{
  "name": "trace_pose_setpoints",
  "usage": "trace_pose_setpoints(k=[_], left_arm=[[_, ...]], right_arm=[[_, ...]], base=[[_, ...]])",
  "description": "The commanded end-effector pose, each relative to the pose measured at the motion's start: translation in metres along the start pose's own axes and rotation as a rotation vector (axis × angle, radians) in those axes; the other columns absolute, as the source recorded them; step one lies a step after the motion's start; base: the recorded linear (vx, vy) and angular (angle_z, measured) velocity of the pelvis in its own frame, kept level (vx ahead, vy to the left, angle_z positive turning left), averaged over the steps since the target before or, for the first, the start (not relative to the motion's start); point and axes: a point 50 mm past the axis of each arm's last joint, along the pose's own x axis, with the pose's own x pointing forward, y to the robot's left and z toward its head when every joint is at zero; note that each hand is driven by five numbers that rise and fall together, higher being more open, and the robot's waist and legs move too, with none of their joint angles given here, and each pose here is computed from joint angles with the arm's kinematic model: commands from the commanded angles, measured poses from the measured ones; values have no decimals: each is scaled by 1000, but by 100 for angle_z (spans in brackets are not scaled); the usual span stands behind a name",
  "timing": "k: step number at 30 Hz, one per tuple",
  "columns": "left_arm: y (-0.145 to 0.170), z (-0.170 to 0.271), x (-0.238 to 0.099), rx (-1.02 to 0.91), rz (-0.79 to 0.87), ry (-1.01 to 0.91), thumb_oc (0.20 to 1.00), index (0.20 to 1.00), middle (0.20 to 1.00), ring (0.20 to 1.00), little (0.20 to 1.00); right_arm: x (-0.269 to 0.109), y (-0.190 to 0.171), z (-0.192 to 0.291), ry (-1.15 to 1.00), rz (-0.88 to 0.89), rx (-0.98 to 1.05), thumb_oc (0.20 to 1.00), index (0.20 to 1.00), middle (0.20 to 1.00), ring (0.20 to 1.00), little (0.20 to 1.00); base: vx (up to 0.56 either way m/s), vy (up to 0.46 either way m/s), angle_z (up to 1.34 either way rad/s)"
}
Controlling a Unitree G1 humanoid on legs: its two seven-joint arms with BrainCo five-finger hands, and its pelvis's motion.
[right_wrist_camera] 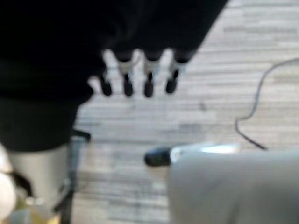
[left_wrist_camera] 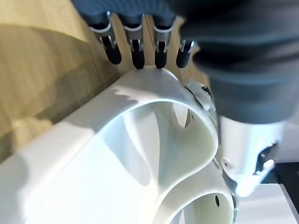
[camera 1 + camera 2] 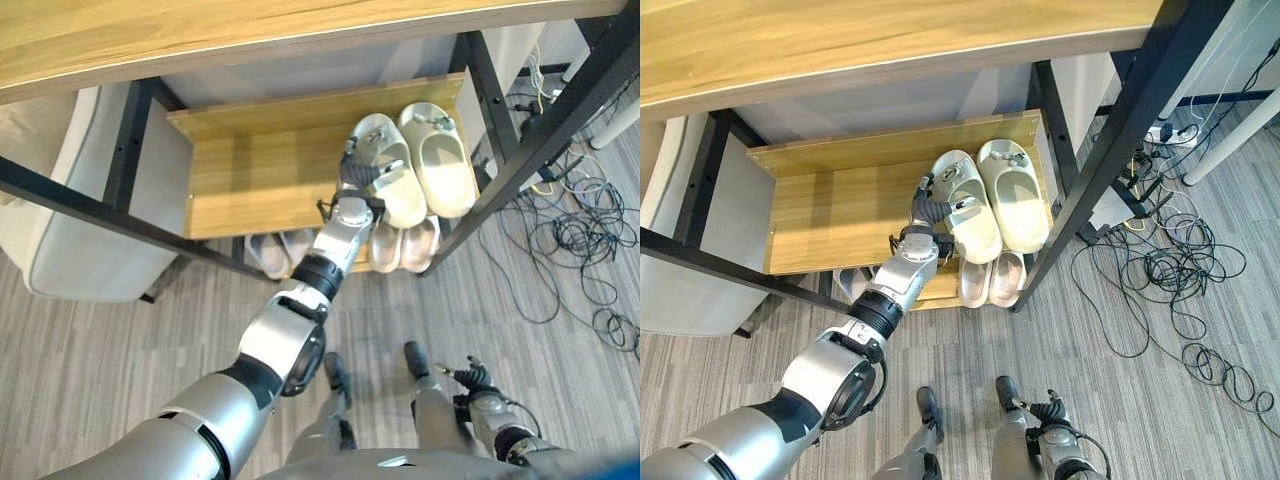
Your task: Arrange the slippers neatly on the shoe rack.
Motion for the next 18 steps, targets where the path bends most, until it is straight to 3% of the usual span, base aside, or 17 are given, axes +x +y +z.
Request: trace_pose_setpoints(k=[1, 13, 18], left_arm=[[-34, 24, -6, -46, -141, -66, 1000, 1000, 1000, 1000, 1000], [-38, 32, -12, -70, -121, -168, 1000, 1000, 1000, 1000, 1000], [-16, 40, -5, -42, 70, -244, 1000, 1000, 1000, 1000, 1000]], right_arm=[[3, -14, -2, 17, -41, 28, 1000, 1000, 1000, 1000, 1000], [3, -10, -2, 23, -23, 18, 1000, 1000, 1000, 1000, 1000], [2, -7, -3, 26, -13, 8, 1000, 1000, 1000, 1000, 1000]], base=[[0, 0, 0], [0, 0, 0], [0, 0, 0]])
